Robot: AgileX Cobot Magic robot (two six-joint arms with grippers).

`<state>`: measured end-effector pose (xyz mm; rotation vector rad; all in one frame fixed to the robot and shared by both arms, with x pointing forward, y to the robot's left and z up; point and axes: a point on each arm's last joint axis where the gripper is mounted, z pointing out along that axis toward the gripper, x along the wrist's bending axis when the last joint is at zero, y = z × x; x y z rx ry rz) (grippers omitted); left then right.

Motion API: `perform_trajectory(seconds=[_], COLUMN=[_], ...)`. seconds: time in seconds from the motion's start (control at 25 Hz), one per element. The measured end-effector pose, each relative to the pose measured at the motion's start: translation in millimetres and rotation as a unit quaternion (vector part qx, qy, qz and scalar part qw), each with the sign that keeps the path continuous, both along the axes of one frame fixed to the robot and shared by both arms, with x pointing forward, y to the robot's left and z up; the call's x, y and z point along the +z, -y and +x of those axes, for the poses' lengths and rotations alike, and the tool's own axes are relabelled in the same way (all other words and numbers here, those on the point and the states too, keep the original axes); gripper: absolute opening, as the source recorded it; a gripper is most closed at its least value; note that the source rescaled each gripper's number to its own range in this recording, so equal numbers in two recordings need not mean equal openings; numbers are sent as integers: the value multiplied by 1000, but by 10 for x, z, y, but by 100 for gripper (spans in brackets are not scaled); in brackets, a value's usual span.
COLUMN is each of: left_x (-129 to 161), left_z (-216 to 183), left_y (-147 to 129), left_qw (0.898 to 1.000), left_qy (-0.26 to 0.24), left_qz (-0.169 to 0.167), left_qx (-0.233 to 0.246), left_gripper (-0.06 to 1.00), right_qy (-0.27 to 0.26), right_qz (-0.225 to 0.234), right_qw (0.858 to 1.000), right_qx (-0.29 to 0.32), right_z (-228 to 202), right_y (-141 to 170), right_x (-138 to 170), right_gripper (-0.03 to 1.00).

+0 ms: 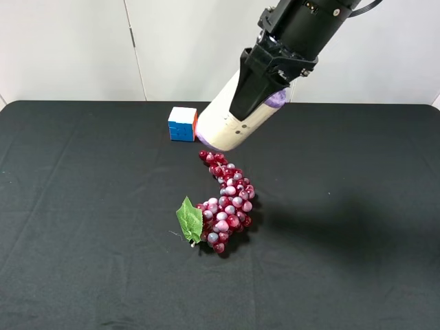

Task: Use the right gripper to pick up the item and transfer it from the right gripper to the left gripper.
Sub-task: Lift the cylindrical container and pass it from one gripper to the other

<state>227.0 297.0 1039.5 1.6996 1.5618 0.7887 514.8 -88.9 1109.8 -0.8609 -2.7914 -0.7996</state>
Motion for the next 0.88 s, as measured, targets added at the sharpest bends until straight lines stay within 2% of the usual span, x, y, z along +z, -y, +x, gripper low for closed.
perform_trajectory(seconds=[0.48,0.72,0.88], left_x=[5,162,341], left_z=[-9,96,286], left_y=[16,40,71], left_qw=[1000,998,994], left_qy=[-2,-54,-92], left_qz=[-8,-10,11], left_qx=[-5,-15,-49], left_gripper=[96,96,96], right_qy=[18,17,5], right_qz=[40,43,54], right_qw=[997,997,997], right_qx=[62,64,56], right_z=[-35,-39,-48], right_y=[-63,-67,-82], right_x=[42,46,57], right_gripper=[2,2,2])
